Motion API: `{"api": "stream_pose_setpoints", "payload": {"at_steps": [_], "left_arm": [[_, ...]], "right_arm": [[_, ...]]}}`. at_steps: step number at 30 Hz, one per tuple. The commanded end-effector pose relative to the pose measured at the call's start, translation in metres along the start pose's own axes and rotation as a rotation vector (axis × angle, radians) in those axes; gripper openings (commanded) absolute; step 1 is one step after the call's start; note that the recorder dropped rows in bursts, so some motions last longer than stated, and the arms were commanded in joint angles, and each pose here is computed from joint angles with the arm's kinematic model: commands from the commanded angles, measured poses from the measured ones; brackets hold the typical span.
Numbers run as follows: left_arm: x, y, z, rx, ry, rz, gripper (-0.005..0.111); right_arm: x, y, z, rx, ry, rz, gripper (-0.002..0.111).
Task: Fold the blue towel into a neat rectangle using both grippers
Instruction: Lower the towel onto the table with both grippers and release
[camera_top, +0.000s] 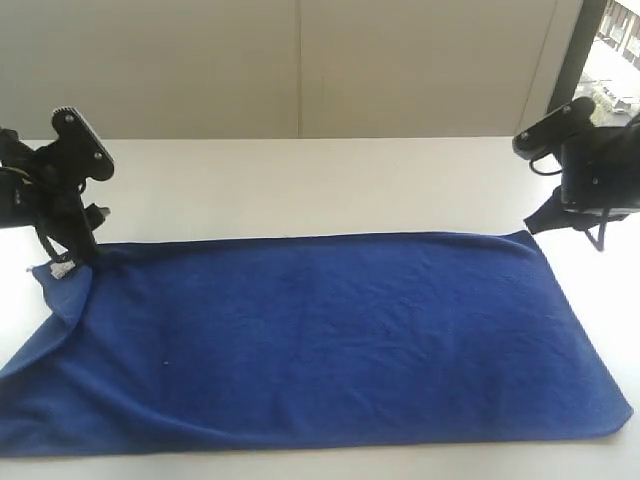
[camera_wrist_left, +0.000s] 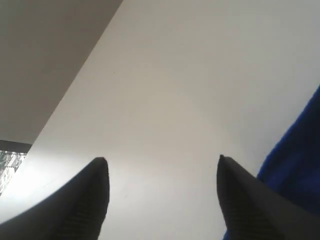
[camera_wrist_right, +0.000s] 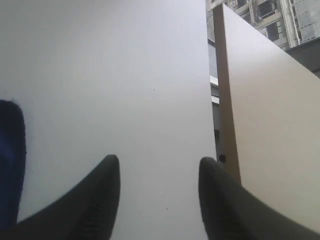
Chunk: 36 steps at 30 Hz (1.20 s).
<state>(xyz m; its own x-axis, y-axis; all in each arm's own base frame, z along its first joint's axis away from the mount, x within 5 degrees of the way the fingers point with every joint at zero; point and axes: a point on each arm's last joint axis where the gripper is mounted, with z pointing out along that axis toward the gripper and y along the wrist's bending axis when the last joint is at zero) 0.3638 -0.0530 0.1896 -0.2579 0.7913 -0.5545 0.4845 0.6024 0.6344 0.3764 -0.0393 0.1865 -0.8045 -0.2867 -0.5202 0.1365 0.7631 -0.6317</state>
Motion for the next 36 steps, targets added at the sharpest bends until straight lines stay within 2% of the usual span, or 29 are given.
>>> {"api": "stream_pose_setpoints", "payload": {"at_steps": [1, 3, 5, 6, 7, 9, 11, 12, 14, 18, 26, 36], "left_arm": [[-0.012, 0.013, -0.034, 0.052, 0.022, -0.115, 0.065], [-0.019, 0.012, -0.051, 0.123, 0.023, -0.187, 0.063], [-0.023, 0.006, -0.068, 0.241, 0.044, -0.247, 0.058], [-0.024, 0.003, -0.075, 0.292, 0.057, -0.266, 0.054], [-0.025, -0.002, -0.084, 0.373, 0.08, -0.28, 0.045], [-0.024, -0.011, -0.096, 0.501, 0.126, -0.283, 0.028], [-0.023, -0.02, -0.109, 0.632, 0.172, -0.273, 0.004], [-0.023, -0.022, -0.114, 0.673, 0.186, -0.268, 0.0], [-0.025, -0.025, -0.123, 0.725, 0.204, -0.32, 0.0], [-0.024, -0.027, -0.143, 0.718, 0.187, -0.378, 0.0], [-0.018, -0.027, -0.19, 0.541, 0.061, -0.413, 0.0], [-0.021, -0.022, -0.198, 0.487, 0.016, -0.412, 0.0]], "right_arm": [[-0.004, -0.023, -0.029, -0.035, 0.036, 0.094, 0.047], [-0.002, -0.027, -0.043, -0.098, 0.071, 0.099, 0.047], [0.0, -0.028, -0.058, -0.216, 0.108, 0.111, 0.047], [0.002, -0.026, -0.063, -0.266, 0.136, 0.109, 0.047], [0.006, -0.023, -0.069, -0.331, 0.174, 0.099, 0.044], [0.015, -0.014, -0.077, -0.458, 0.258, 0.044, 0.035], [0.027, -0.005, -0.082, -0.553, 0.339, -0.017, 0.023], [0.034, -0.001, -0.083, -0.589, 0.376, -0.052, 0.015], [0.05, 0.007, -0.082, -0.616, 0.425, -0.095, 0.0], [0.077, 0.021, -0.078, -0.636, 0.451, -0.108, 0.0], [0.092, 0.036, -0.071, -0.66, 0.403, -0.077, 0.0], [0.109, 0.051, -0.056, -0.667, 0.543, -0.138, 0.0]]}}
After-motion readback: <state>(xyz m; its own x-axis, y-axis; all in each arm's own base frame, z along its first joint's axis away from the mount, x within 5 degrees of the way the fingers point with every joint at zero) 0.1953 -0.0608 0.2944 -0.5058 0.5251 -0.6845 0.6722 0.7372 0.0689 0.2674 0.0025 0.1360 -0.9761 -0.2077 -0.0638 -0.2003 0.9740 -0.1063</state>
